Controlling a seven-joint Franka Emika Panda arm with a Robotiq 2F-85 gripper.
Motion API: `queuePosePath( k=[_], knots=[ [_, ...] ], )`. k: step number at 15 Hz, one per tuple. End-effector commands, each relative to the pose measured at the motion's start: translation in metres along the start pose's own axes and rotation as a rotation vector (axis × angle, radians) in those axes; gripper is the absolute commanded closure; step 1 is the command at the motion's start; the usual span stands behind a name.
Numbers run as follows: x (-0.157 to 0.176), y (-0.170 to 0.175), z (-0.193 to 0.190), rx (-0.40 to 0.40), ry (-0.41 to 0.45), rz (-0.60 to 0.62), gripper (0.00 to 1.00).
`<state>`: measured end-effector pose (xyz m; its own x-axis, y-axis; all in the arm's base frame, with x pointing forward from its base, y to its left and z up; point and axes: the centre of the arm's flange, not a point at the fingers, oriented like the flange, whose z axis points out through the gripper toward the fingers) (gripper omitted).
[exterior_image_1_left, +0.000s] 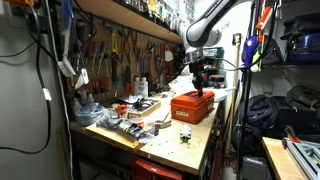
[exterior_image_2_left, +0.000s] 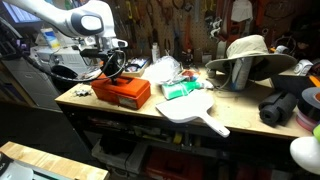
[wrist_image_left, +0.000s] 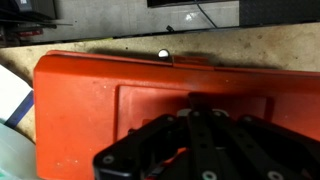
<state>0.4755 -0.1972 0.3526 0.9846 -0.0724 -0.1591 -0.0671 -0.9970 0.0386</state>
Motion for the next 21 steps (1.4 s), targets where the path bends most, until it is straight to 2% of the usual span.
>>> queuePosePath(
  k=[1, 5, 8, 14, 19, 21],
  knots=[
    [0.006, 0.004, 0.023, 0.022, 0.026, 0.034, 1.00],
    [0.008, 0.006, 0.032, 0.051, 0.102, 0.051, 1.00],
    [0.014, 0.008, 0.038, 0.041, 0.138, 0.074, 1.00],
    [-0.003, 0.008, 0.019, 0.024, 0.173, 0.069, 1.00],
    [-0.017, 0.005, 0.008, 0.031, 0.160, 0.066, 1.00],
    [-0.019, 0.005, 0.005, 0.032, 0.188, 0.073, 1.00]
  ],
)
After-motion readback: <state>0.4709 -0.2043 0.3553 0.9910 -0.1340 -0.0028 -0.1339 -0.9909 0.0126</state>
